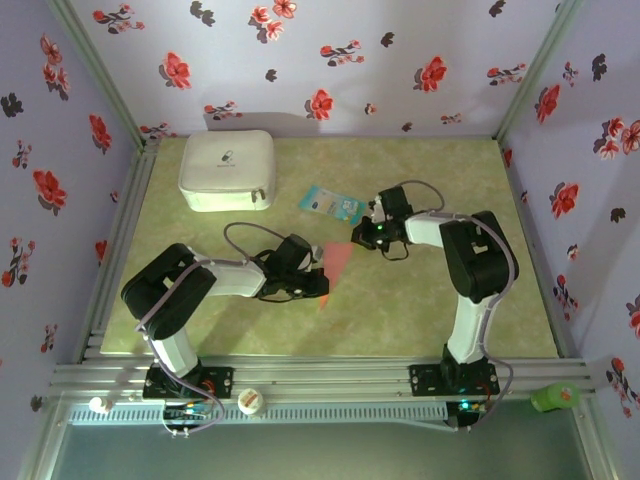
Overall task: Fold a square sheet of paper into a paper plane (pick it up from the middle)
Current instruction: Fold the wing for the fifth time at the center of the table.
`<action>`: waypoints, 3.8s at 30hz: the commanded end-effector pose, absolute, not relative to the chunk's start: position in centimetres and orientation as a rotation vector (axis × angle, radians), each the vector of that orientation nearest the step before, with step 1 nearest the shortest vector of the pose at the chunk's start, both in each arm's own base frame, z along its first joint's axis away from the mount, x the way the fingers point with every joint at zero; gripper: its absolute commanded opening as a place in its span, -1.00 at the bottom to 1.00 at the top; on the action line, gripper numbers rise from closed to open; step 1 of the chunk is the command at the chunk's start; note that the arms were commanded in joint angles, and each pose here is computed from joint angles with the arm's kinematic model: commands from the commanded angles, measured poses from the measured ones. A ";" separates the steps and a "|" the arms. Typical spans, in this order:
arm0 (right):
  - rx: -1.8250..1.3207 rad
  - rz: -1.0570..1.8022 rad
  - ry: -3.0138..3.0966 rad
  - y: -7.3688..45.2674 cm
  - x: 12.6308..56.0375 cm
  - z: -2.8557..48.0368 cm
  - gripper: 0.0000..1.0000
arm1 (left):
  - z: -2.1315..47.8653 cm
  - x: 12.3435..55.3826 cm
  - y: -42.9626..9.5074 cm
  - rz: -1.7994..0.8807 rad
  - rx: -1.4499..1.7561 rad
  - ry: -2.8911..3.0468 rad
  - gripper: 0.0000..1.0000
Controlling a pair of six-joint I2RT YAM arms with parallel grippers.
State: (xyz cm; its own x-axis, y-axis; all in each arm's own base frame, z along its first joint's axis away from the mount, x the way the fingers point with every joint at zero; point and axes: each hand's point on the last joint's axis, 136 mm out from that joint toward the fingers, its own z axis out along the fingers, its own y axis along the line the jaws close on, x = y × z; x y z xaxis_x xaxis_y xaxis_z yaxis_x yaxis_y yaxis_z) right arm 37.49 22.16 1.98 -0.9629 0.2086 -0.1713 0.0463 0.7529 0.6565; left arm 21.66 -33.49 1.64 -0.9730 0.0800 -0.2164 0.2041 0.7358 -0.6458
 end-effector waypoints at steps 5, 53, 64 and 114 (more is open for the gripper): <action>0.247 1.013 2.635 21.1 39.0 4.5 -0.84 | -2.6 18.3 -30.0 -0.842 0.205 2.986 -1.00; 0.173 0.983 2.907 24.9 29.2 -2.2 -0.96 | 5.5 22.0 -35.0 -1.192 0.142 2.688 -0.82; 0.190 0.980 2.910 24.8 29.1 -2.4 -0.96 | 2.6 22.5 -36.5 -1.165 0.170 2.775 -0.79; 0.204 0.954 2.912 24.5 29.1 -2.0 -0.99 | 4.9 24.9 -36.1 -1.123 0.196 2.682 -1.00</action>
